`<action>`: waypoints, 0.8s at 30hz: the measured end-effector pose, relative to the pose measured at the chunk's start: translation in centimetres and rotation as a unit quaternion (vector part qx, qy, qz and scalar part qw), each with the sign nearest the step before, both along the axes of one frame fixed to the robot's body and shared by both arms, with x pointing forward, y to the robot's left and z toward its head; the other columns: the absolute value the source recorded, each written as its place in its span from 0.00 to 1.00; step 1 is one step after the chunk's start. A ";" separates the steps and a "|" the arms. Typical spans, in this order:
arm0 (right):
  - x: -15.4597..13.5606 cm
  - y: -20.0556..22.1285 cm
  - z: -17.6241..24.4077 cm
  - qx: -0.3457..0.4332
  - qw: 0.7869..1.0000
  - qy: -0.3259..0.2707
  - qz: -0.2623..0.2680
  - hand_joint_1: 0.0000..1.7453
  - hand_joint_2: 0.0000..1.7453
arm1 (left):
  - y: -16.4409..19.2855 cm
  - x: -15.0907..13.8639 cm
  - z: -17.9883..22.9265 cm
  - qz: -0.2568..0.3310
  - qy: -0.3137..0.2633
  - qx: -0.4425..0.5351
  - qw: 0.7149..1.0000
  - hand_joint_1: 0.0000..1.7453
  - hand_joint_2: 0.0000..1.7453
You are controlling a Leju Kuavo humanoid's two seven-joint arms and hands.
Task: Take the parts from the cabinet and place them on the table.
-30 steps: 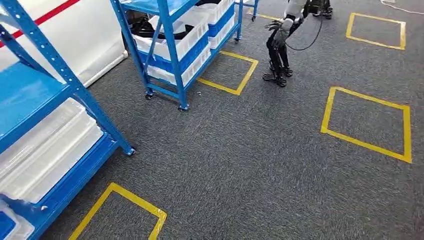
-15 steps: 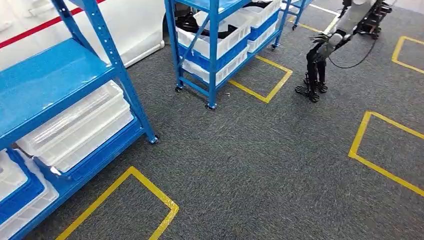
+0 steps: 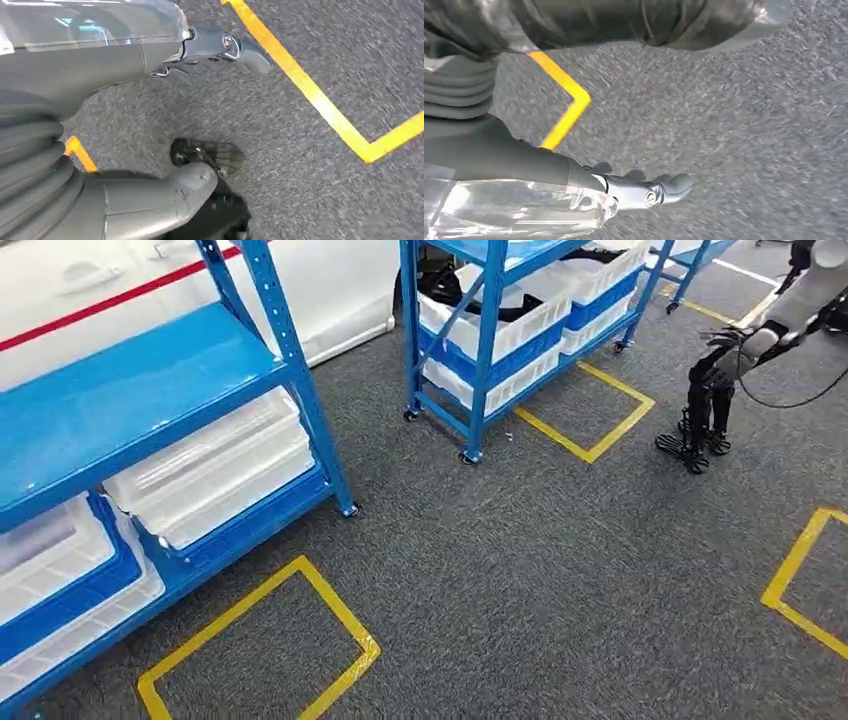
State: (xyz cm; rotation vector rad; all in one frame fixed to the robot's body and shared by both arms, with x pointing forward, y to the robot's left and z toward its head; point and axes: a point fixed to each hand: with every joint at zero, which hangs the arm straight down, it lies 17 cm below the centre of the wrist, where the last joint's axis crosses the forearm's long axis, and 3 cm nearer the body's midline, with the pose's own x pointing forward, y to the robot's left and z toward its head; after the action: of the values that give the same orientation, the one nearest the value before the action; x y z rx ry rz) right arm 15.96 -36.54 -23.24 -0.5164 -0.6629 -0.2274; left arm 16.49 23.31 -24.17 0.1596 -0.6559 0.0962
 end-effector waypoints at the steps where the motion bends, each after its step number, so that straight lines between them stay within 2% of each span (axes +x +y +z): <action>1: -0.1 -0.1 0.0 -0.001 1.000 0.001 0.000 0.00 0.00 | 0.0 0.0 0.0 -0.001 0.000 0.000 1.000 0.00 1.00; 13: 0.9 -0.2 0.3 -0.002 1.000 -0.008 0.001 0.00 0.00 | 0.0 -0.2 -0.1 0.000 0.001 0.000 1.000 0.00 1.00; 14: 0.9 -0.1 0.3 -0.001 1.000 -0.007 0.001 0.00 0.00 | 0.0 0.1 0.0 0.000 -0.001 0.000 1.000 0.00 0.00; 24: 0.7 -0.4 0.2 -0.002 1.000 -0.004 -0.002 0.00 0.00 | -0.2 0.6 0.1 0.001 -0.002 -0.002 1.000 0.00 0.00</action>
State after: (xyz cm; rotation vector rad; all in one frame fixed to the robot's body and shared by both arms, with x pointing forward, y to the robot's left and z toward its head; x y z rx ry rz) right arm 16.63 -36.97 -23.04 -0.5212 -0.6708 -0.2312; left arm 17.11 23.11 -24.02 0.1561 -0.6600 0.0990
